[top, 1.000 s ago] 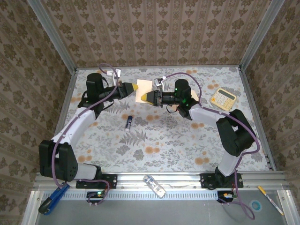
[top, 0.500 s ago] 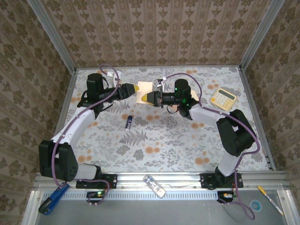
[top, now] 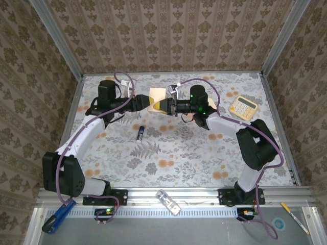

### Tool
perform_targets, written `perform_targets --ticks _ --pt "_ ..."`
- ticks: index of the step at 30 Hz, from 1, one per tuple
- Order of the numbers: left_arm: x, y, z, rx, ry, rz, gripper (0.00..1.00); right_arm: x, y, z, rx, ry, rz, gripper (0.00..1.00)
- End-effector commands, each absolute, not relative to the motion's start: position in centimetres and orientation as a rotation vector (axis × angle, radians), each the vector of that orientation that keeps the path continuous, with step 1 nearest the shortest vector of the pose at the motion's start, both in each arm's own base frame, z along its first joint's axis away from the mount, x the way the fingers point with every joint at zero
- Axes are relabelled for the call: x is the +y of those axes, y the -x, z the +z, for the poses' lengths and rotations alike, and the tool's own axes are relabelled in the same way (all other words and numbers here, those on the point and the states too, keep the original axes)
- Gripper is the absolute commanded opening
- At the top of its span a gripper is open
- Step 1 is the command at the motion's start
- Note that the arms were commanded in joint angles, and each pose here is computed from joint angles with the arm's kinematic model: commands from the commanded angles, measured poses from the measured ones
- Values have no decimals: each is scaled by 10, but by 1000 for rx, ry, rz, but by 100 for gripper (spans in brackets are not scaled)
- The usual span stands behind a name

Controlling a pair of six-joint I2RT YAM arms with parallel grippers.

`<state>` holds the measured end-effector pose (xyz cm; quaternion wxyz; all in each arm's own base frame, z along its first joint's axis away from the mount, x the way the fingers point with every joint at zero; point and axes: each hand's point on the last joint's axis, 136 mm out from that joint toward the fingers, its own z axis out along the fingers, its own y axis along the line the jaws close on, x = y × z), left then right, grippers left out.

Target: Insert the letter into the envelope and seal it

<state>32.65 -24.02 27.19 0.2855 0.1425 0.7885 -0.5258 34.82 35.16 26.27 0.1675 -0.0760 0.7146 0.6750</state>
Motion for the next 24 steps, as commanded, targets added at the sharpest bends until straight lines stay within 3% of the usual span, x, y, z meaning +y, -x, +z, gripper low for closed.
perform_targets --ticks 1,6,11,17,19,24 --pt "-251 -330 286 2047 -421 -1471 45 356 -346 280 1977 273 1936 0" --pt "-253 -330 289 2039 -428 -1482 18 357 -346 278 1981 274 1938 0" --pt "-252 -330 291 2036 -424 -1482 3 357 -347 276 1984 273 1939 0" --pt "-248 -332 294 2033 -412 -1483 0 354 -346 273 1990 267 1928 0" --pt "-246 -333 295 2028 -406 -1478 0 350 -346 272 1992 259 1919 13" --pt "-238 -335 301 2006 -380 -1474 0 328 -346 269 2010 237 1855 62"
